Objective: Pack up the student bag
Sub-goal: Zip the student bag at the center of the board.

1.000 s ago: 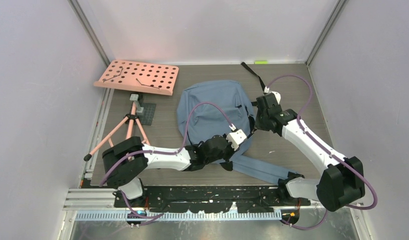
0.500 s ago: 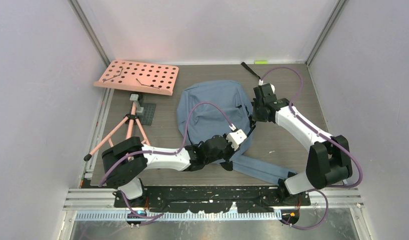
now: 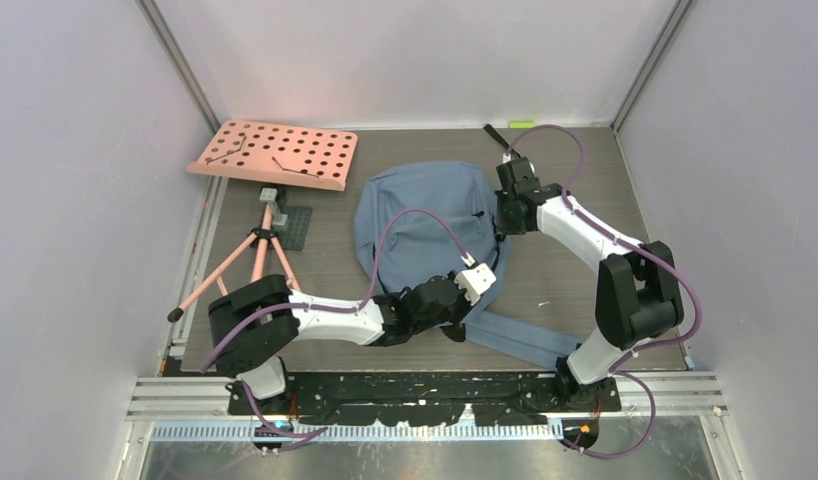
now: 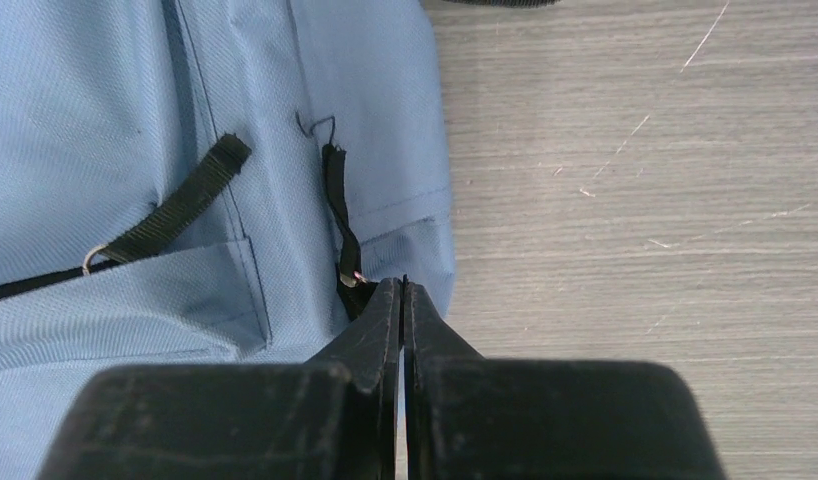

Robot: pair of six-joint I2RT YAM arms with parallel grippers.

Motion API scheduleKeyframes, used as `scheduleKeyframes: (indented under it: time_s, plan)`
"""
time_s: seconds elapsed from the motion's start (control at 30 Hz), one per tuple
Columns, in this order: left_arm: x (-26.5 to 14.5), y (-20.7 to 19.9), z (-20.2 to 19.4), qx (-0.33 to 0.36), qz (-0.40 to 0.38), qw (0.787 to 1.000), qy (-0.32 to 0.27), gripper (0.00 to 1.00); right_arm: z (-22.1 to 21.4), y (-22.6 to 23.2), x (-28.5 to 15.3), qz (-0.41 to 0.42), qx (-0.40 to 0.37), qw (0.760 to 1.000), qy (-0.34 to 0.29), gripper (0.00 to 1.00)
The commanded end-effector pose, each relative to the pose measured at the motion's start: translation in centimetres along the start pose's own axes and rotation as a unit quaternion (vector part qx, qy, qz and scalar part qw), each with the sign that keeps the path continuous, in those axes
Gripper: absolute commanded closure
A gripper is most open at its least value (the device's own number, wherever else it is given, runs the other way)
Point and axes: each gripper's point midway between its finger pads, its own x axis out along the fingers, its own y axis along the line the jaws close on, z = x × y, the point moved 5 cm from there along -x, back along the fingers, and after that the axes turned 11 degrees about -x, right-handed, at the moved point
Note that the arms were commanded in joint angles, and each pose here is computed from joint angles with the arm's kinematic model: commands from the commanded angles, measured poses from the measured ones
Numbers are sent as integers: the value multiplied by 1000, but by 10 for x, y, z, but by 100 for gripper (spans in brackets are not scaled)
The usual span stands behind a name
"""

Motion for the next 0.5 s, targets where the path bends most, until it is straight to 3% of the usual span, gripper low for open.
scheduleKeyframes:
  time_s: [0.0, 0.17, 0.47]
  plan:
    - [-15, -36, -42, 4, -65, 995, 77, 100, 96, -36, -20, -90, 37, 979, -180, 100]
    - [-12, -32, -11, -15, -18, 999, 41, 85, 81, -26, -42, -31, 37, 984, -173, 100]
    - [6, -28, 60, -80, -10, 996, -27, 47, 30, -2, -67, 91, 30, 985, -145, 99]
